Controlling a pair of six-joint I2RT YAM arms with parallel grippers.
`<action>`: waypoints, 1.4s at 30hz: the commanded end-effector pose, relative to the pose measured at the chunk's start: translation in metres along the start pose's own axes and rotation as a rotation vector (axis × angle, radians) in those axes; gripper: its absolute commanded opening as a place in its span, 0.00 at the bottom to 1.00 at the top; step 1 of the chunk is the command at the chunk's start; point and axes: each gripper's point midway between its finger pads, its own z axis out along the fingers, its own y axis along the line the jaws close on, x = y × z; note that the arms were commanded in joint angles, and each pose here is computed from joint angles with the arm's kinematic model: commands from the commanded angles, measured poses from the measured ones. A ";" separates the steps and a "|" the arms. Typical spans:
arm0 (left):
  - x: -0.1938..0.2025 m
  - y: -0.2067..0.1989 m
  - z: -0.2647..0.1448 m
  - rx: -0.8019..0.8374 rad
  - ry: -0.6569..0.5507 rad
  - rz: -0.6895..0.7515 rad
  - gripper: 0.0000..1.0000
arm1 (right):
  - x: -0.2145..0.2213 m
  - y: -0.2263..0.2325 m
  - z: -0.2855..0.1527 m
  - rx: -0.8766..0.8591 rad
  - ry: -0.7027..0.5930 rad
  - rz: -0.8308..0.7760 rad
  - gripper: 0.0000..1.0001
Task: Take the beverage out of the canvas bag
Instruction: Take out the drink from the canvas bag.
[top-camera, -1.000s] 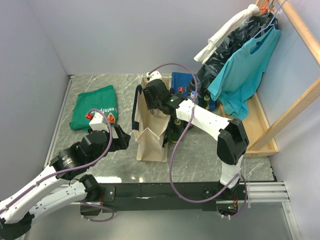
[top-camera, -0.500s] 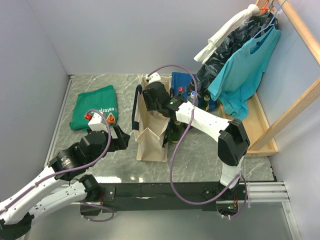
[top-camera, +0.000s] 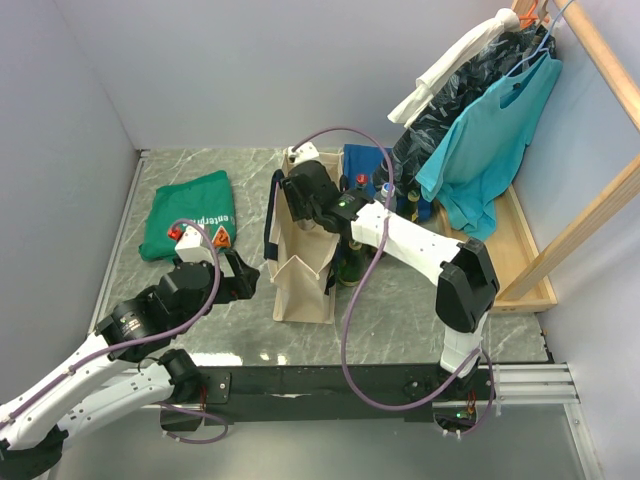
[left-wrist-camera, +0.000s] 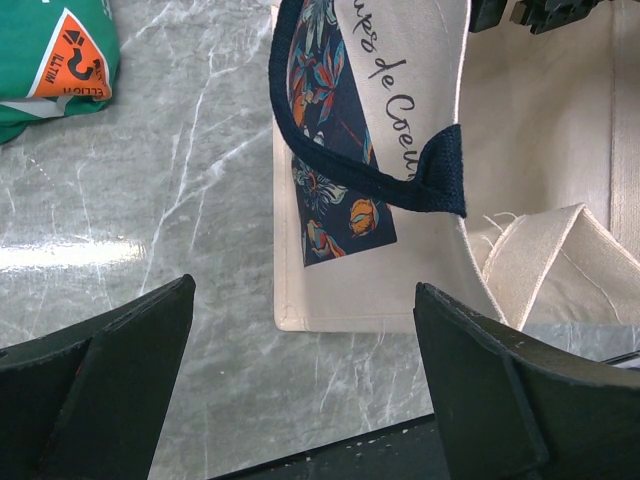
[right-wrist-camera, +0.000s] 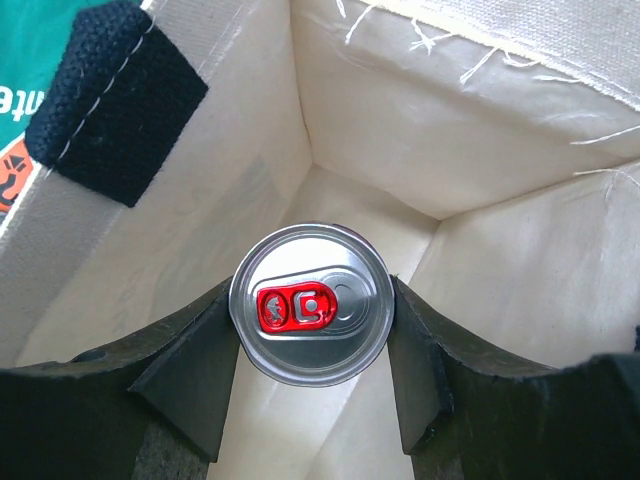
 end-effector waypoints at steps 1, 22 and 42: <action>-0.009 -0.002 -0.002 -0.007 -0.029 -0.020 0.96 | -0.066 -0.002 -0.040 -0.021 -0.196 0.086 0.00; -0.017 0.012 -0.007 -0.071 -0.083 -0.093 0.96 | -0.067 -0.008 -0.066 0.019 -0.240 0.078 0.00; -0.053 0.013 -0.054 0.079 -0.230 -0.136 0.96 | -0.063 0.004 -0.074 -0.001 -0.320 0.052 0.00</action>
